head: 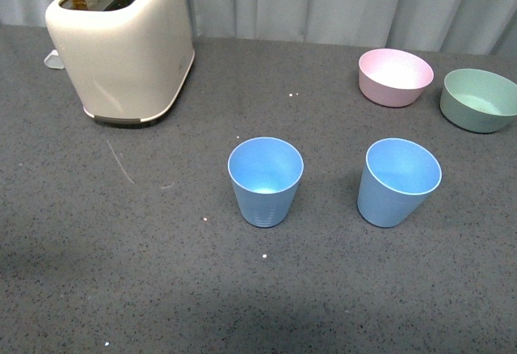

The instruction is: Stack blue cups with both arms

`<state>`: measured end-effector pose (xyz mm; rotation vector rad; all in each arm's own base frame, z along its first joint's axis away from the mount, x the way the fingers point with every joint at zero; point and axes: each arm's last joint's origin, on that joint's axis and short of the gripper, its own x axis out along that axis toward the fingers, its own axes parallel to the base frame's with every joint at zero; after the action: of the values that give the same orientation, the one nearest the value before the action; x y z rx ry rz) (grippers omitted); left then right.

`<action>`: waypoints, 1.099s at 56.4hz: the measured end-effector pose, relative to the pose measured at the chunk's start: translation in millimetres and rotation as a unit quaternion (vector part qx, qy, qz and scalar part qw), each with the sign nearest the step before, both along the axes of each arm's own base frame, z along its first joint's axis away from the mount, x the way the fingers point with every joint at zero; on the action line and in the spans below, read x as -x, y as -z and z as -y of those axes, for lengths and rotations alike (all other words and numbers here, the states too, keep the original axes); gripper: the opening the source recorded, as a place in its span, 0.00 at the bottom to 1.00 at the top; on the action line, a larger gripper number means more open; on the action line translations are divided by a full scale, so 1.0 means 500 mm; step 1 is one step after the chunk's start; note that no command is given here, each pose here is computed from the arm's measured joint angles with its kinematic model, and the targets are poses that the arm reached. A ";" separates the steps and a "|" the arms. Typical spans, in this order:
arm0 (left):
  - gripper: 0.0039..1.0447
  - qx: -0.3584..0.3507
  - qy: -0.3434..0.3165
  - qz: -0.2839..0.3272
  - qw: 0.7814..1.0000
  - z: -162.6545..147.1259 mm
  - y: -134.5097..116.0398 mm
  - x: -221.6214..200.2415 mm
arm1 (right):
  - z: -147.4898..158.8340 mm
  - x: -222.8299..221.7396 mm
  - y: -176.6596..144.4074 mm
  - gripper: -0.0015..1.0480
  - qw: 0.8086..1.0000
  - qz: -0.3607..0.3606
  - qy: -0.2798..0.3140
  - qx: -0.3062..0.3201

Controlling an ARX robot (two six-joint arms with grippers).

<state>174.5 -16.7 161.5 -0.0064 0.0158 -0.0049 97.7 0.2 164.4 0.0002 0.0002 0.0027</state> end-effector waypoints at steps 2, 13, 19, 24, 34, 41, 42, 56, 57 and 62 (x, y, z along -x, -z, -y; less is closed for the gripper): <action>0.03 0.000 0.001 0.000 1.000 -0.003 -0.001 0.007 | 0.000 0.000 0.000 0.91 1.000 0.000 0.000 0.000; 0.03 0.000 0.004 0.001 1.000 -0.027 -0.001 0.038 | 0.000 0.000 0.000 0.91 1.000 0.000 0.000 0.000; 0.03 0.000 -0.003 0.003 1.000 -0.033 -0.003 0.051 | 0.000 0.000 0.000 0.91 1.000 0.000 0.000 0.000; 0.03 0.000 -0.001 0.005 1.000 -0.033 -0.006 0.059 | 0.000 0.000 0.000 0.91 1.000 0.000 0.000 0.000; 0.03 0.001 -0.001 0.011 1.000 -0.033 -0.014 0.073 | 0.000 0.000 0.000 0.91 1.000 0.000 0.000 0.000; 0.03 0.001 -0.001 0.014 1.000 -0.033 -0.018 0.083 | 0.000 0.000 0.000 0.91 1.000 0.000 0.000 0.000; 0.03 0.001 -0.001 0.014 1.000 -0.033 -0.018 0.085 | 0.000 0.000 0.000 0.91 1.000 0.000 0.000 0.000; 0.03 0.001 -0.001 0.018 1.000 -0.033 -0.023 0.105 | 0.000 0.000 0.000 0.91 1.000 0.000 0.000 0.000; 0.03 0.001 -0.001 0.018 1.000 -0.033 -0.023 0.105 | 0.000 0.000 0.000 0.91 1.000 0.000 0.000 0.000; 0.03 0.001 -0.001 0.020 1.000 -0.033 -0.024 0.111 | 0.000 0.000 0.000 0.91 1.000 0.000 0.000 0.000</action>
<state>119.2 -0.3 173.4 -0.0075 -0.0238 -0.0024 97.7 0.2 164.4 0.0002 0.0002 0.0027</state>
